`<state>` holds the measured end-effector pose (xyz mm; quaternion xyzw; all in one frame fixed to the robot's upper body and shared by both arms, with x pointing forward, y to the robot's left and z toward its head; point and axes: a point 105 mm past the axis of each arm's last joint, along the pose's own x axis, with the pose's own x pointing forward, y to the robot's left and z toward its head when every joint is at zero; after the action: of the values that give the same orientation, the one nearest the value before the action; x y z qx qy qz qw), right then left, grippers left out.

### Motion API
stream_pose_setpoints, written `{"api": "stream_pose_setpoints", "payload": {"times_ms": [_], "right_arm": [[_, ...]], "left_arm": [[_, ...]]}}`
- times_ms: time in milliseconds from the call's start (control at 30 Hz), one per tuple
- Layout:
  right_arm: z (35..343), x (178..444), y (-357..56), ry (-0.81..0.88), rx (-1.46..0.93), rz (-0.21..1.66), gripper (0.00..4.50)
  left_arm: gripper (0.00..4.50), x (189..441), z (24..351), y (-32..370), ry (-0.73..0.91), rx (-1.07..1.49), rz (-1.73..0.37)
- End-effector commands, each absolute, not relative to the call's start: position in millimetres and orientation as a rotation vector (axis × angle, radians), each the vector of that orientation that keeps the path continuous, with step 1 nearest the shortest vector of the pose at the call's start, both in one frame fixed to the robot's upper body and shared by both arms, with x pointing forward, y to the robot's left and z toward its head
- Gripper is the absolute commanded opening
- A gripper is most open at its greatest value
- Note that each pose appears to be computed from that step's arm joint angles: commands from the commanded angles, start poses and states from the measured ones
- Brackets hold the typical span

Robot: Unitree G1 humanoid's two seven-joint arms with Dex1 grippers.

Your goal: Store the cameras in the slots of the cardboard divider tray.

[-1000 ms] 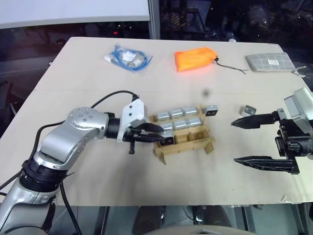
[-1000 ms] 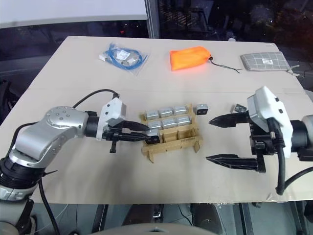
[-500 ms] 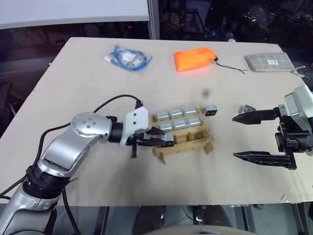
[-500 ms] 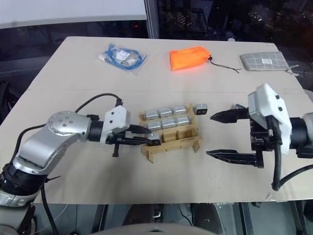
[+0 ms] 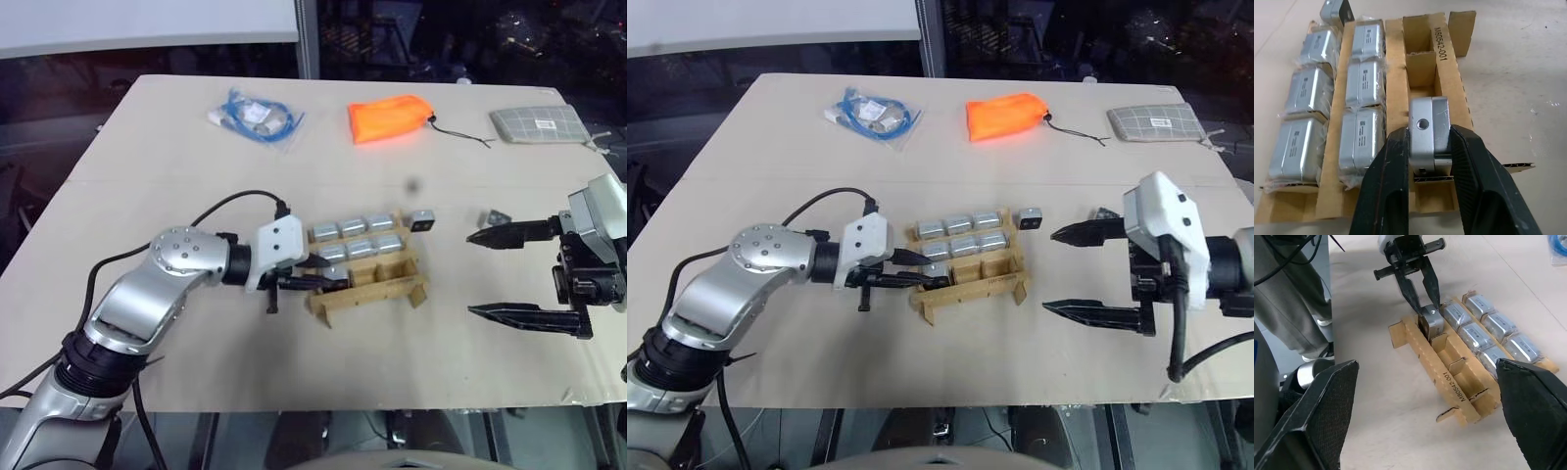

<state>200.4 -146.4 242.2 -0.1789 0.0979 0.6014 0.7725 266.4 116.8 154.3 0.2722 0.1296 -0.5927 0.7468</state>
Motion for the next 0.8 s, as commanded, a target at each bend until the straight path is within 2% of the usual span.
{"api": "stream_pose_setpoints", "payload": {"times_ms": [33, 133, 367, 500, 533, 700, 800], "right_arm": [[247, 199, -146, 0.185, -0.416, 1.307, 4.5], [247, 199, -146, 0.183, -0.417, 1.307, 4.5], [240, 213, -152, 0.171, -0.443, 1.22, 4.5], [223, 244, -160, 0.124, -0.49, 1.033, 4.5], [214, 259, -164, 0.109, -0.485, 0.947, 4.5], [176, 304, -182, 0.099, -0.399, 0.703, 4.5], [154, 318, -198, 0.097, -0.444, 0.599, 4.5]], "left_arm": [[2.9, 262, 170, 114, 0.222, 0.592, -1.291], [4.46, 270, 180, 115, 0.176, 0.588, -1.247], [4.46, 274, 233, 143, 0.033, 0.478, -1.262], [4.46, 268, 260, 156, -0.061, 0.428, -1.287], [4.46, 265, 264, 161, -0.071, 0.434, -1.291], [4.46, 259, 274, 174, -0.08, 0.467, -1.283], [4.46, 255, 280, 180, -0.087, 0.491, -1.271]]}}
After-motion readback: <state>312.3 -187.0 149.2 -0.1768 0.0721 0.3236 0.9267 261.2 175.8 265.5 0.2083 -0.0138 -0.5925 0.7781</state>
